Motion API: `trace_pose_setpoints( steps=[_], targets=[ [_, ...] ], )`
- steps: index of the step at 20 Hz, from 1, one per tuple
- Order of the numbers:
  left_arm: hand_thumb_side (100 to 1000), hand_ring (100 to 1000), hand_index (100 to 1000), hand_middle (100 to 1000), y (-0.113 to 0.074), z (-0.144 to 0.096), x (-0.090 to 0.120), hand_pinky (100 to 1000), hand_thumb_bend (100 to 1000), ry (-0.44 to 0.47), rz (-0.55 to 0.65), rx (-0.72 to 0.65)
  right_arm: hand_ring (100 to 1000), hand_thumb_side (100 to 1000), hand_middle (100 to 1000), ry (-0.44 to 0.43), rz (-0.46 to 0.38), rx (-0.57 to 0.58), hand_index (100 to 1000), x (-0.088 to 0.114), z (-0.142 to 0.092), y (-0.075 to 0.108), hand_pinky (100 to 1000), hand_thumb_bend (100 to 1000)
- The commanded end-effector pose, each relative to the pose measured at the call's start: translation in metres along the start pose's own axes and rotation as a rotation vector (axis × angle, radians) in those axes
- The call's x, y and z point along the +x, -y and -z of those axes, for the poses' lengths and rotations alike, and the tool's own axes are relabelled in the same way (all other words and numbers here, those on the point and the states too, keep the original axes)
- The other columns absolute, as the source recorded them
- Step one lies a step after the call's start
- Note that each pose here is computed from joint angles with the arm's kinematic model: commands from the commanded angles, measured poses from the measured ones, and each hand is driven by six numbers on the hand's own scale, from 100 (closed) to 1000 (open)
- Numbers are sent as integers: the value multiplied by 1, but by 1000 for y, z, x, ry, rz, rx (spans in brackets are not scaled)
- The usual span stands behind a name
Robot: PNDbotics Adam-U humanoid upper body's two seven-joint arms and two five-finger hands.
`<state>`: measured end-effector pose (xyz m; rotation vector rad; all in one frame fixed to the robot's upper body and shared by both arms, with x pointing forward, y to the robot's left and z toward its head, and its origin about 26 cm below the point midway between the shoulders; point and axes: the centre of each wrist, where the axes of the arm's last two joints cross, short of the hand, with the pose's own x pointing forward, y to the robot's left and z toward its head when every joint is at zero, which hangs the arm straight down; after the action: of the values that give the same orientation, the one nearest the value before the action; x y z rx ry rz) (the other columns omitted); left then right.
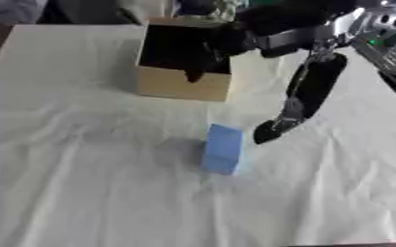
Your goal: Pick up objects on the table and place them in the box.
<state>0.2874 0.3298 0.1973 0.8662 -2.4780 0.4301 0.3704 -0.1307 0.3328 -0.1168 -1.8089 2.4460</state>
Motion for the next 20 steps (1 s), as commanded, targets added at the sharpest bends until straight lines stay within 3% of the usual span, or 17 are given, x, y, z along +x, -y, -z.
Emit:
trace_pose_setpoints(
  steps=[1, 10, 12, 13, 20],
  targets=[
    [177, 578, 817, 545, 0, 8, 7, 728, 408, 35, -15, -9, 884, 209, 870, 73, -121, 142, 917, -5, 2, 2, 847, 518],
    [179, 578, 818, 546, 1, 8, 7, 728, 405, 33, -17, -10, 892, 135, 880, 98, -189, 223, 922, -24, 14, -15, 855, 494],
    [182, 578, 817, 546, 1, 8, 7, 728, 399, 33, -17, -12, 893, 117, 880, 108, -200, 234, 923, -27, 14, -18, 856, 531],
    [177, 578, 818, 546, 1, 8, 7, 728, 404, 33, -17, -12, 893, 131, 880, 112, -204, 240, 923, -28, 14, -19, 856, 500],
    [177, 578, 817, 546, 0, 8, 7, 728, 403, 32, -18, -14, 890, 127, 878, 127, -202, 263, 923, -35, 10, -29, 857, 510]
  ],
)
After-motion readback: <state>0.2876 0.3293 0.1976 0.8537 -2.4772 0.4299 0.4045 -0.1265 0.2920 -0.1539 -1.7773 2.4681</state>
